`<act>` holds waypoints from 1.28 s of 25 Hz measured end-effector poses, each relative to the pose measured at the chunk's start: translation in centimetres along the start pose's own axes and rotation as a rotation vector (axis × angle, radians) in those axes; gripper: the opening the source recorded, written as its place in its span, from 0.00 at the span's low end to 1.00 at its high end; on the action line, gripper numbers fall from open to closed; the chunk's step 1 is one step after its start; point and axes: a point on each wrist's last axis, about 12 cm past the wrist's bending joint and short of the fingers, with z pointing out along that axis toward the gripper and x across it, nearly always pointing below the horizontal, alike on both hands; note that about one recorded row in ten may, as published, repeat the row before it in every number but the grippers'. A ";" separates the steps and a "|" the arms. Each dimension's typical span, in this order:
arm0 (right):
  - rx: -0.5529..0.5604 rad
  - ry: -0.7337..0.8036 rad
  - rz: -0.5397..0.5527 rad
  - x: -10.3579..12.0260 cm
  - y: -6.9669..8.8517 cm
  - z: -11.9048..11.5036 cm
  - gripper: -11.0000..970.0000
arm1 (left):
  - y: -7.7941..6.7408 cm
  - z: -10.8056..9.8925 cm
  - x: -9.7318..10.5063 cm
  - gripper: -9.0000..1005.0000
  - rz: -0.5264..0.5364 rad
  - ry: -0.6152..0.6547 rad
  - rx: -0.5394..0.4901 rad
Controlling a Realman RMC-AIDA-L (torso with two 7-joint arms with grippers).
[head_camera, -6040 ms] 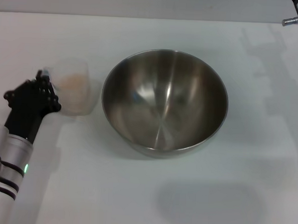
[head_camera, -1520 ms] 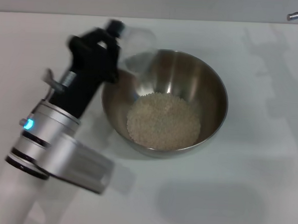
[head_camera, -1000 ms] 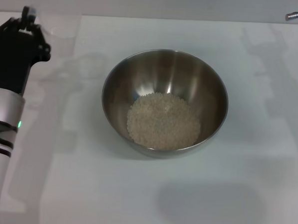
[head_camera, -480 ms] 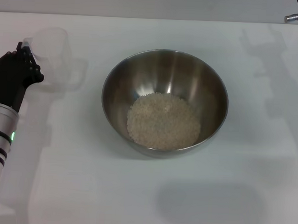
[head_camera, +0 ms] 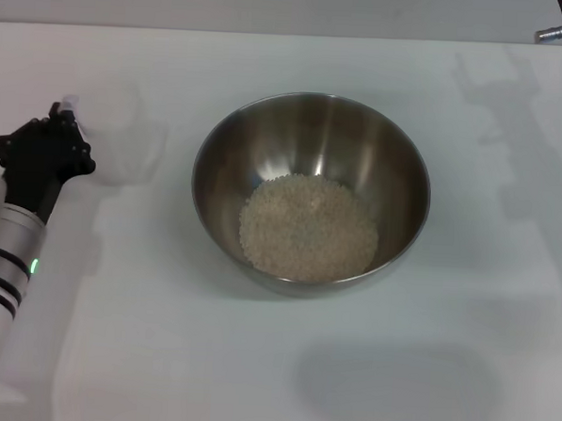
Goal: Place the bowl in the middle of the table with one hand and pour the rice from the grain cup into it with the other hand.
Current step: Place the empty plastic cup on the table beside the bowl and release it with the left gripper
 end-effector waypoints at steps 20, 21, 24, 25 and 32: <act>0.001 0.011 -0.002 0.2 -0.1 -0.4 0.77 | 0.3 -1.1 1.0 0.27 0.012 0.041 0.015; 0.001 0.011 -0.003 0.2 -0.1 -0.4 0.77 | 0.4 -1.4 1.1 0.28 0.010 0.036 0.011; 0.000 0.011 -0.003 0.2 0.0 -0.4 0.77 | 0.7 -2.2 1.3 0.31 0.007 0.024 -0.002; 0.000 0.010 -0.003 0.2 0.0 -0.4 0.77 | 0.7 -2.4 1.4 0.32 0.006 0.024 -0.005; -0.003 0.004 -0.007 0.1 0.0 -0.1 0.77 | 0.6 -2.4 1.5 0.33 -0.042 0.036 0.039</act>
